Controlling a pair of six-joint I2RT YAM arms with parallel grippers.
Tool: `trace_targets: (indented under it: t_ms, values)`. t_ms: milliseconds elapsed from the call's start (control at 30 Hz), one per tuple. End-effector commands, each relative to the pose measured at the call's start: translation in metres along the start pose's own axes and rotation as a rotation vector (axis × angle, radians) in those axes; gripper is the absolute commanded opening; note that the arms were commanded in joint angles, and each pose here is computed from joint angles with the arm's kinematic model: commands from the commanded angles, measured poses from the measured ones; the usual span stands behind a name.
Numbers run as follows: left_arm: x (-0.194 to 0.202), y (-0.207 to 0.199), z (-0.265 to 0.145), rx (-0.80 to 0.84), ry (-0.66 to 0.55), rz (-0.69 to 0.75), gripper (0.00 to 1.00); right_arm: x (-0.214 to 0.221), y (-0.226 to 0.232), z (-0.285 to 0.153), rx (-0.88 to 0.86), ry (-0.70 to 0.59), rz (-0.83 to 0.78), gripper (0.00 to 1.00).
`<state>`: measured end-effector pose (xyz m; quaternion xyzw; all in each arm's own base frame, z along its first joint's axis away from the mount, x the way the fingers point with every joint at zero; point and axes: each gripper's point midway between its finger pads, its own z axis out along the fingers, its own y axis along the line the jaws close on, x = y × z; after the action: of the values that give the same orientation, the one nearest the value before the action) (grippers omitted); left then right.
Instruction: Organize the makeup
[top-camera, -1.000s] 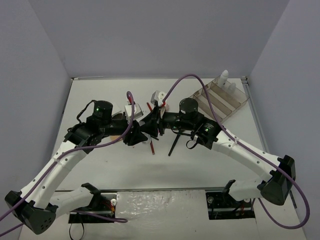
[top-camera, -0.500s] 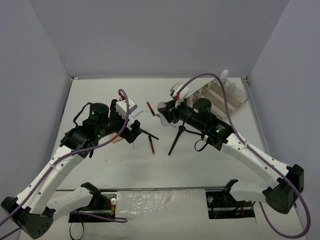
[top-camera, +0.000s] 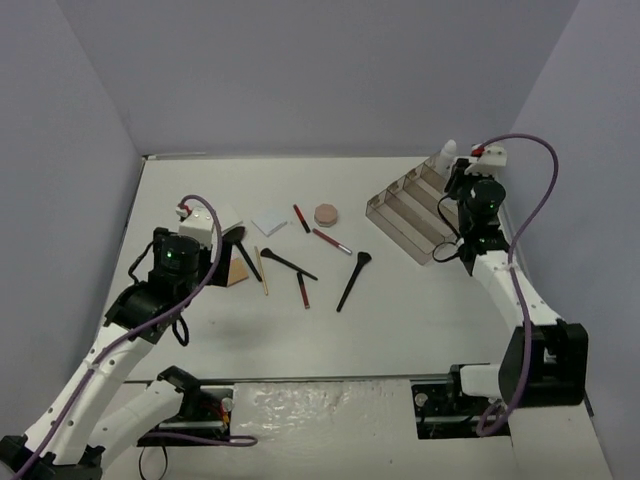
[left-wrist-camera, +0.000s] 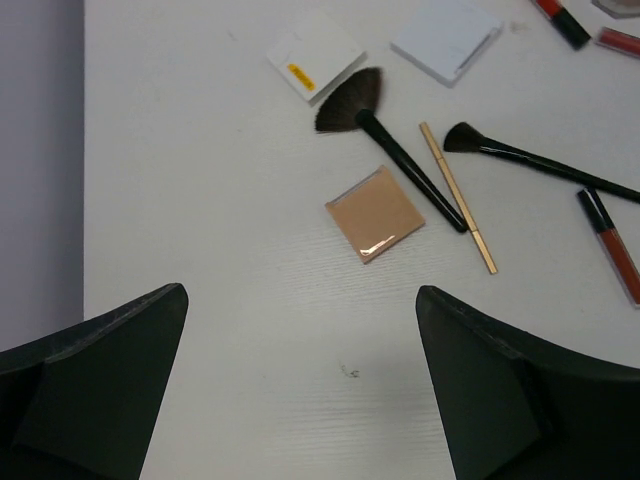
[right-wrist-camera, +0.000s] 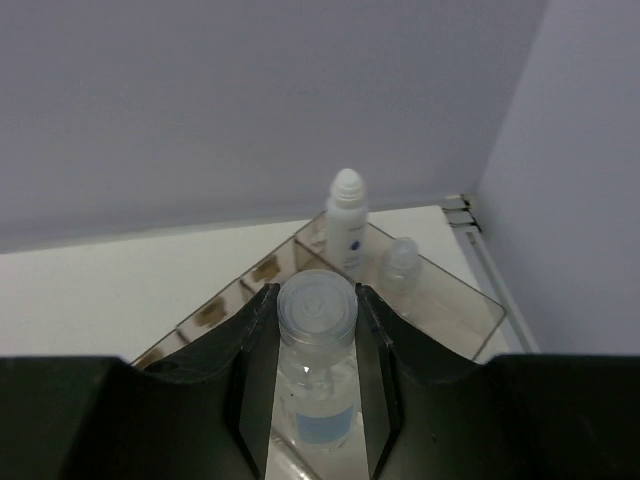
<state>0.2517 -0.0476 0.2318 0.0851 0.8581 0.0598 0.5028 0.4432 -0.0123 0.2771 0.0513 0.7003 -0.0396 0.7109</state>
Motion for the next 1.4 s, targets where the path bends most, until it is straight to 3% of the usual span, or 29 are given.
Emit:
trace_targets:
  t_ms: [0,233,433,800,1133,1267,1367]
  values:
    - [-0.019,0.038,-0.006,-0.147,-0.096,-0.202,0.97,-0.039,-0.049,0.041,0.128,-0.214,0.059,0.0]
    - [-0.01,0.06,-0.005,-0.238,-0.074,-0.236,0.97,-0.023,-0.11,0.093,0.209,-0.224,0.038,0.0]
    - [-0.01,0.059,-0.005,-0.231,-0.082,-0.232,0.97,-0.013,-0.132,0.117,0.23,-0.248,0.063,0.0]
    - [-0.008,0.063,-0.001,-0.249,-0.07,-0.238,0.97,0.044,-0.141,0.152,0.202,-0.188,0.071,0.0]
    - [-0.008,0.063,0.002,-0.245,-0.064,-0.239,0.97,0.097,-0.134,0.156,0.155,-0.098,0.053,0.04]
    - [-0.008,0.063,0.001,-0.243,-0.067,-0.238,0.97,0.106,-0.128,0.156,0.126,-0.065,0.046,0.15]
    - [-0.009,0.063,0.0,-0.242,-0.071,-0.24,0.97,0.101,-0.125,0.154,0.112,-0.061,0.042,0.38]
